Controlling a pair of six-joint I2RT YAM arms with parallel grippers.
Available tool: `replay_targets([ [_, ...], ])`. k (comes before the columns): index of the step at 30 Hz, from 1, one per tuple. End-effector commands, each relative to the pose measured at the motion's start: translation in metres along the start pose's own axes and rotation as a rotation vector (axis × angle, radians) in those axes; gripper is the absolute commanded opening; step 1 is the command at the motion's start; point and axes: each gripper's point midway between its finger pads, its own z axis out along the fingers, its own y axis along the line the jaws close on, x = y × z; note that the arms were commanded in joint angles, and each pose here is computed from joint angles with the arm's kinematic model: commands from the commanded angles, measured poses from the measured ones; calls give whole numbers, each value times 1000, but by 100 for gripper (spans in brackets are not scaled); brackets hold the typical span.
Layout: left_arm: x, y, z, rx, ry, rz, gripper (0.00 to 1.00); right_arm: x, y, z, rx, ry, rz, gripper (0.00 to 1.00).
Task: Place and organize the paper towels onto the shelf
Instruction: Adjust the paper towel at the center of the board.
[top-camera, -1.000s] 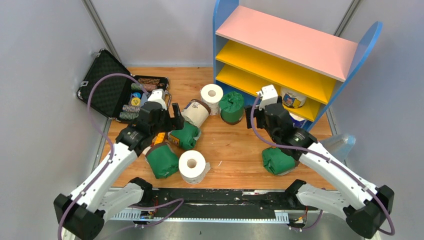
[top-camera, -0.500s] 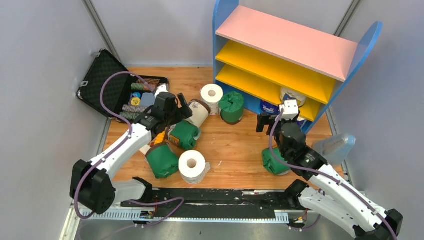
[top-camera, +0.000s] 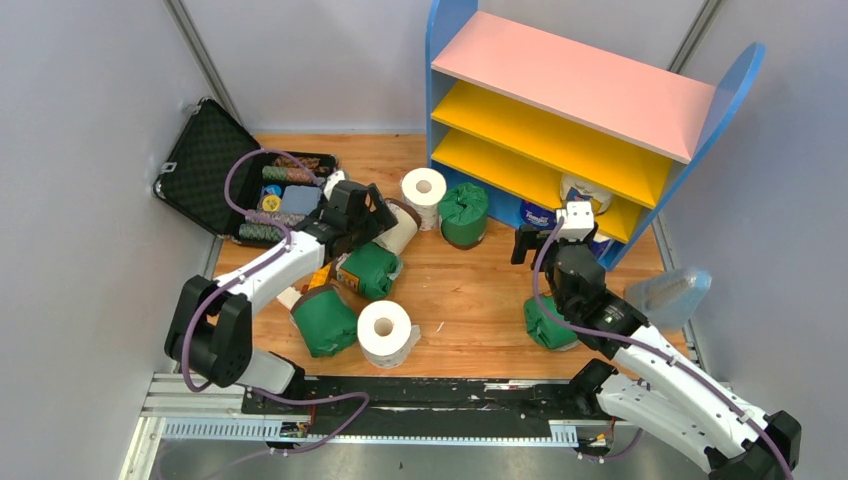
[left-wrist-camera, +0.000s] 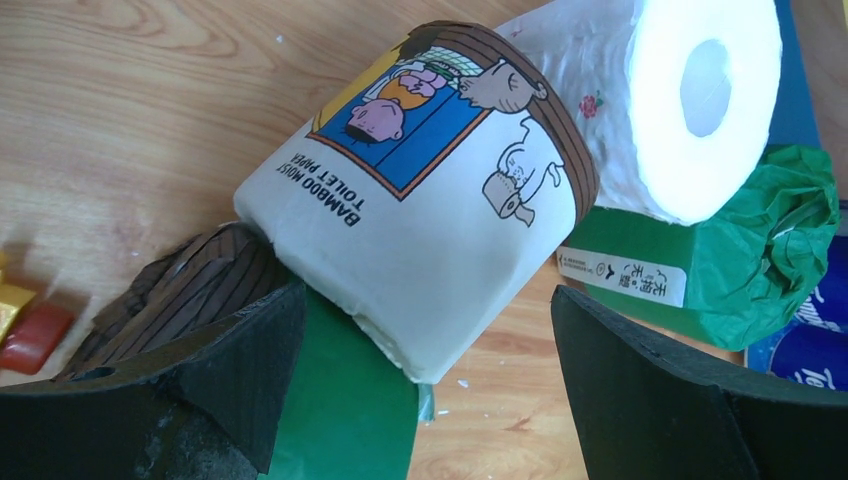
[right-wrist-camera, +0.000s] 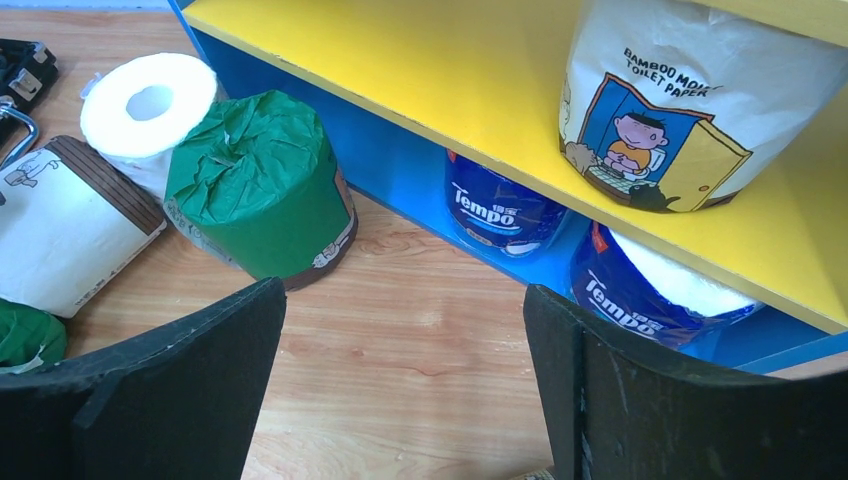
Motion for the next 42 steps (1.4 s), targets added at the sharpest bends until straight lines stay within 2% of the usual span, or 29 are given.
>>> replay_targets([
  [1,-5,-16,10,47,-9,-79,100,-5,1,4,18,-22,27,91],
  [7,2,-20,20,56,12,-139,100,-3,-1,6,36,-6,19,91],
  [13,-2,-30,27,89,-19,-227,100,-1,-2,6,43,-2,18,91],
  [19,-31,-39,16,139,-155,-304,99,-1,-4,7,59,-2,15,91],
  [23,-53,-51,6,159,-212,-261,99,0,-4,7,61,-2,15,91],
  [26,-52,-54,8,150,-191,-231,99,-1,-5,7,61,-2,15,91],
  [33,-12,-36,9,129,-74,-281,100,0,-5,7,63,-2,14,91],
  [42,7,-39,5,93,-46,-225,100,1,-5,8,66,2,11,91],
])
